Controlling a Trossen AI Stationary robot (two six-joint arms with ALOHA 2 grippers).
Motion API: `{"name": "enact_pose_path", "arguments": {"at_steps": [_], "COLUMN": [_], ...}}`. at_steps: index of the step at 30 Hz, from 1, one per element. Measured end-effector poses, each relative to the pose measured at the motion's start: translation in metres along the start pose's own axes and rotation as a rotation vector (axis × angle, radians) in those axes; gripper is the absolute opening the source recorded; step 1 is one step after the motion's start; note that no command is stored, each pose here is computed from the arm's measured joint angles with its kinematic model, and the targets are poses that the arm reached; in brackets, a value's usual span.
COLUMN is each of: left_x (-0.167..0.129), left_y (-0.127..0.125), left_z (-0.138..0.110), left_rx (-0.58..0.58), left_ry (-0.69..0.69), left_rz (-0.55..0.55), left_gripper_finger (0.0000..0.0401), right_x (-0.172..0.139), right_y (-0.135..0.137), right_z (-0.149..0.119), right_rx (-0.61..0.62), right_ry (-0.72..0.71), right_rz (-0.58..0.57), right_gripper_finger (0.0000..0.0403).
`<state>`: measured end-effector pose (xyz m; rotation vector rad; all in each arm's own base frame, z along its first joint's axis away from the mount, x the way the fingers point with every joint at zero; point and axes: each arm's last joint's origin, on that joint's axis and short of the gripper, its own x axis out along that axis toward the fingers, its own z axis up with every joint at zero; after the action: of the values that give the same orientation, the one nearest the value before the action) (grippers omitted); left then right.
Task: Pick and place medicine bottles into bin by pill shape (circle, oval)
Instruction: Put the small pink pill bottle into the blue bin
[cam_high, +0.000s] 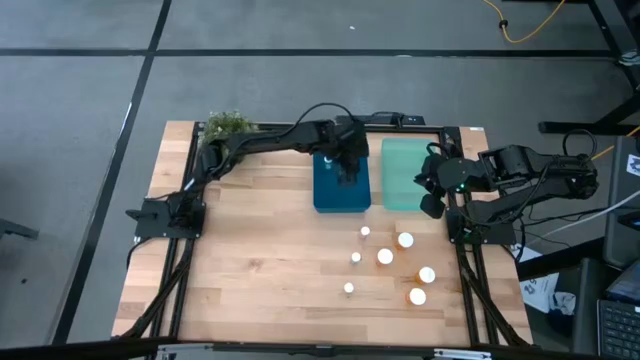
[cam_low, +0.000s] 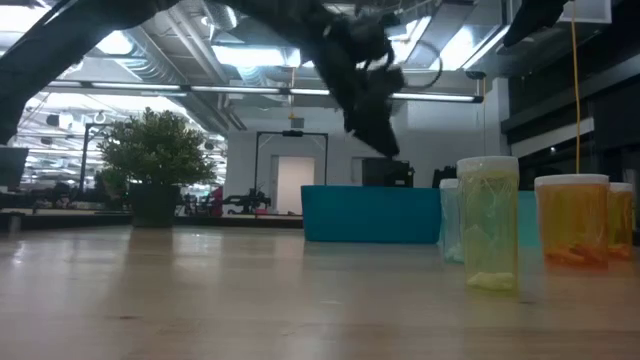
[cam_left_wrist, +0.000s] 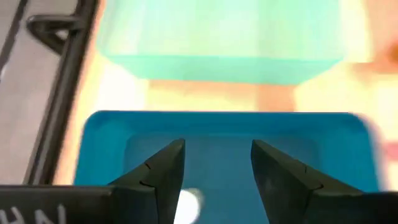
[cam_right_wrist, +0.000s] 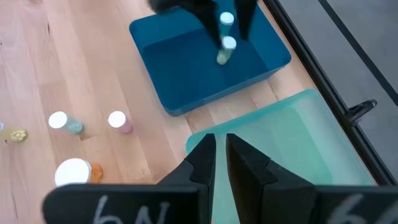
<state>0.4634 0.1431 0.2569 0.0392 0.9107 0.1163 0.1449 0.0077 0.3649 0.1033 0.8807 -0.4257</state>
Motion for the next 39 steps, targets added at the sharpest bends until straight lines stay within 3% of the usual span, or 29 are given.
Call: {"name": "enact_pose_path", "arguments": {"at_steps": [6,12,19,23,29,39], "left_x": [-0.030,-0.037,-0.021,0.007,0.033,0.045], "left_y": [-0.053,-0.111,-0.160,-0.169,-0.172,-0.173], "left_z": [0.013,0.002,-0.005,-0.023,-0.033,-0.036], "left_rx": [0.072,0.205,0.302,0.320,0.304,0.295], "left_ry": [0.135,0.297,0.248,0.229,0.095,-0.002], "left_rz": [-0.096,-0.193,-0.215,-0.175,-0.152,-0.143], "left_gripper_finger": [0.0176,0.0176,0.0176,0.0176,0.0176,0.0176], "right_x": [-0.002,-0.014,-0.035,-0.042,-0.045,-0.042], "right_y": [-0.004,-0.013,-0.025,-0.030,-0.032,-0.028], "right_z": [-0.007,-0.022,-0.039,-0.044,-0.044,-0.040], "right_rx": [0.037,0.103,0.213,0.263,0.278,0.281], "right_ry": [0.052,0.117,0.072,0.038,0.008,0.001], "right_rz": [-0.023,-0.007,0.058,0.077,0.096,0.101], "right_gripper_finger": [0.0042,0.0042,0.0042,0.0042,0.0042,0.0042]}}
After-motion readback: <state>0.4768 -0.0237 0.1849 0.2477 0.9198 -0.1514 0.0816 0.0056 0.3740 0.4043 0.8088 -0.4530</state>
